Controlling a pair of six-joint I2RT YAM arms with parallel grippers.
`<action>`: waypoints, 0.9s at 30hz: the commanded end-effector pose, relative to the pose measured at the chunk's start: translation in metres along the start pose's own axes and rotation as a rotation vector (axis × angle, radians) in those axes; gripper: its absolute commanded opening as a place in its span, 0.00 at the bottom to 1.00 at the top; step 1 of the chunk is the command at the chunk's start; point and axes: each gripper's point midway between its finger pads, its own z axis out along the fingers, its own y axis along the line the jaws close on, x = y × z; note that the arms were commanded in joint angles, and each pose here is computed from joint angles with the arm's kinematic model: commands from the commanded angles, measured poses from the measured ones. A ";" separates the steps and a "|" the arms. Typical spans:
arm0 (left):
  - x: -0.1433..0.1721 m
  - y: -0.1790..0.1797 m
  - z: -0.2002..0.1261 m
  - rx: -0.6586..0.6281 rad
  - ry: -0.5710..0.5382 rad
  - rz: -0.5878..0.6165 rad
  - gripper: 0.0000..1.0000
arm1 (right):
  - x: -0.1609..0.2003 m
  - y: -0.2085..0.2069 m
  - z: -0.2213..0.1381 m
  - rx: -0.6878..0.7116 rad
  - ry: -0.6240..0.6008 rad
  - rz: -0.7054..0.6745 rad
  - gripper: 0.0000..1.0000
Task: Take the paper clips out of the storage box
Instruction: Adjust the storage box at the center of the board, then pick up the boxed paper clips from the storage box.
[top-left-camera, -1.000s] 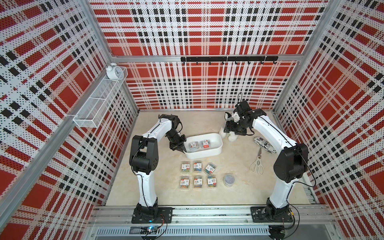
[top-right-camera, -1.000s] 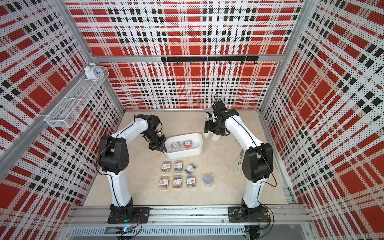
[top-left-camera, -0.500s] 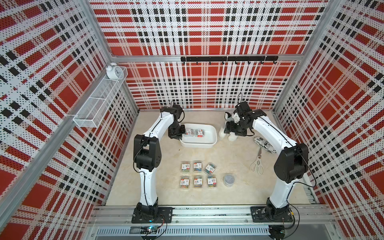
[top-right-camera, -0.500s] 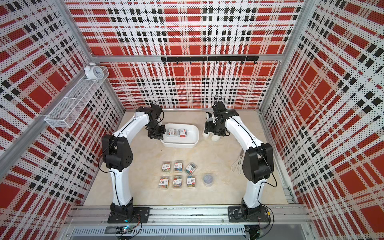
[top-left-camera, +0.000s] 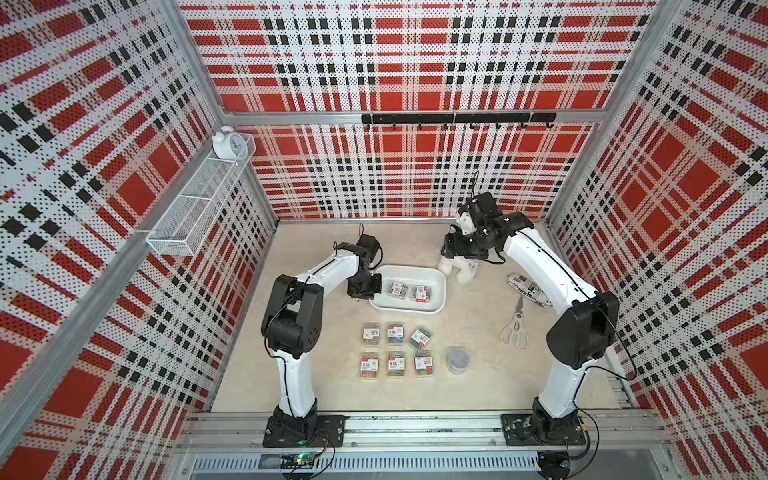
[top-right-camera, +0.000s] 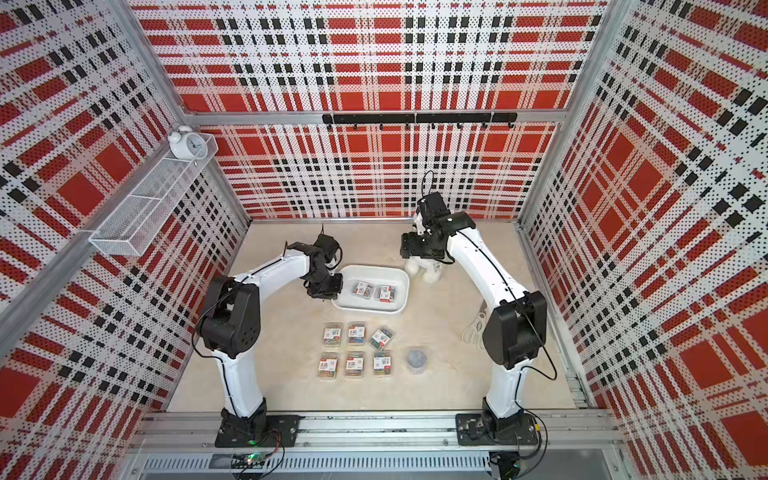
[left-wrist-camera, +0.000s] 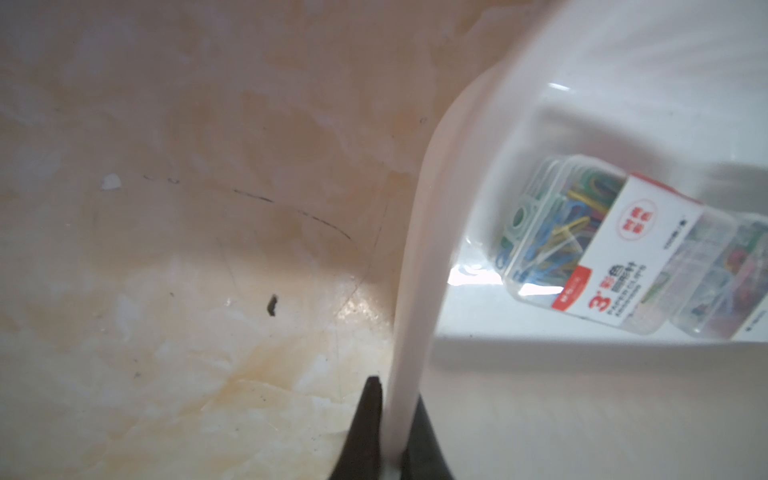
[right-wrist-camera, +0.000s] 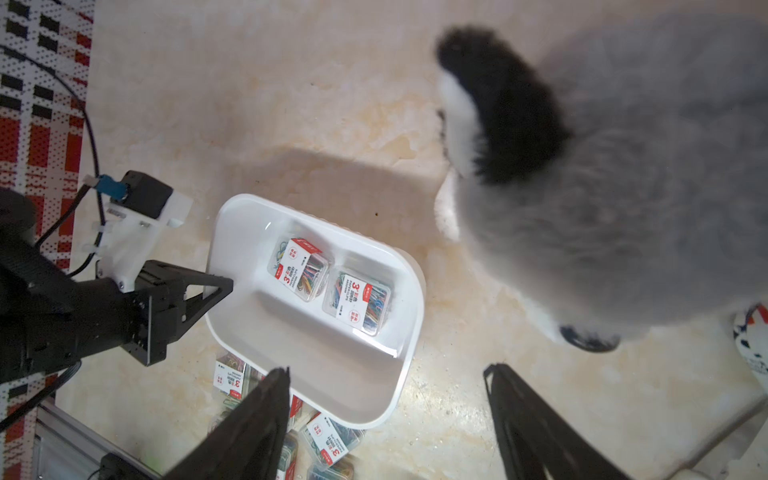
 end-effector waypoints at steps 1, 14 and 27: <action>-0.004 0.012 0.000 -0.025 -0.032 -0.001 0.01 | -0.001 0.022 0.003 -0.022 -0.007 -0.124 0.79; -0.025 -0.007 -0.039 0.053 -0.154 0.008 0.75 | 0.032 0.041 0.044 0.023 0.088 -0.493 0.74; -0.059 0.040 -0.164 0.236 -0.626 -0.283 0.79 | 0.075 0.066 0.095 -0.092 0.209 -0.862 0.67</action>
